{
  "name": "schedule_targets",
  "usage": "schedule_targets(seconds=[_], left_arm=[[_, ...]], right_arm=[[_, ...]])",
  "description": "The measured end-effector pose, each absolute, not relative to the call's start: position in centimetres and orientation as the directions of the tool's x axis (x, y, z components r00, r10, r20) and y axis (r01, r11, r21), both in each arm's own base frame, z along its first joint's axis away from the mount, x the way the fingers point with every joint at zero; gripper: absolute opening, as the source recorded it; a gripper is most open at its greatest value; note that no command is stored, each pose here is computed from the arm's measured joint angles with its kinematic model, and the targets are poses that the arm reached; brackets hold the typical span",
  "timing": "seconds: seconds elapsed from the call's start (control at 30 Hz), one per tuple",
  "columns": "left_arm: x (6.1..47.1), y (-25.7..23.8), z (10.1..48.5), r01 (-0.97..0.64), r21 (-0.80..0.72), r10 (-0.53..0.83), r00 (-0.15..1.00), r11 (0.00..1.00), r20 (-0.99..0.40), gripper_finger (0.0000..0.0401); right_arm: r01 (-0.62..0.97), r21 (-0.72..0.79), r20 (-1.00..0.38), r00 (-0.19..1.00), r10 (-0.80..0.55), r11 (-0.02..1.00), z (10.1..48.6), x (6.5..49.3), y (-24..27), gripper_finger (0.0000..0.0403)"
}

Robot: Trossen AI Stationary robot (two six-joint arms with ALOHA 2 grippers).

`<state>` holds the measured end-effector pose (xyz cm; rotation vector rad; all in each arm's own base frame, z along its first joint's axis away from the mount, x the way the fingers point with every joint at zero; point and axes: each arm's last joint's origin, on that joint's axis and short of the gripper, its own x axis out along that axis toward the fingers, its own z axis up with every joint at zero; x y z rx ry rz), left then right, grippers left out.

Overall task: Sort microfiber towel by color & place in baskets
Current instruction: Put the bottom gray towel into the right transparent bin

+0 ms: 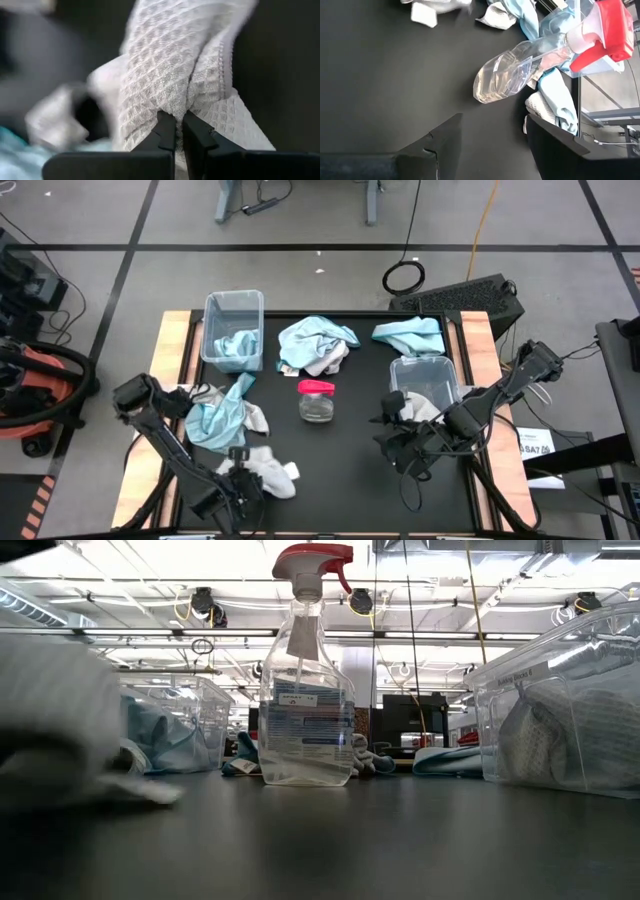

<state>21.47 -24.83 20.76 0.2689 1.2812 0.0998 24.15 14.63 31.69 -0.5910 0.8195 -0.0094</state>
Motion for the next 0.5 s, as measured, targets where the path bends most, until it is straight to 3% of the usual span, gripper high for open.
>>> schedule_targets(seconds=[0.23,0.5], left_arm=[[23.8,-24.0,23.5,0.133,0.4,0.31,0.431,0.907,-0.847,0.0016],[27.0,-21.9,25.4,0.17,0.517,0.375,0.509,0.839,-0.775,0.0016]], right_arm=[[-0.287,-0.416,-0.698,0.709,-0.101,0.863,32.0,24.6,15.2,0.0208],[-0.342,-0.362,-0.685,0.729,0.002,0.867,32.3,24.9,15.8,0.0208]])
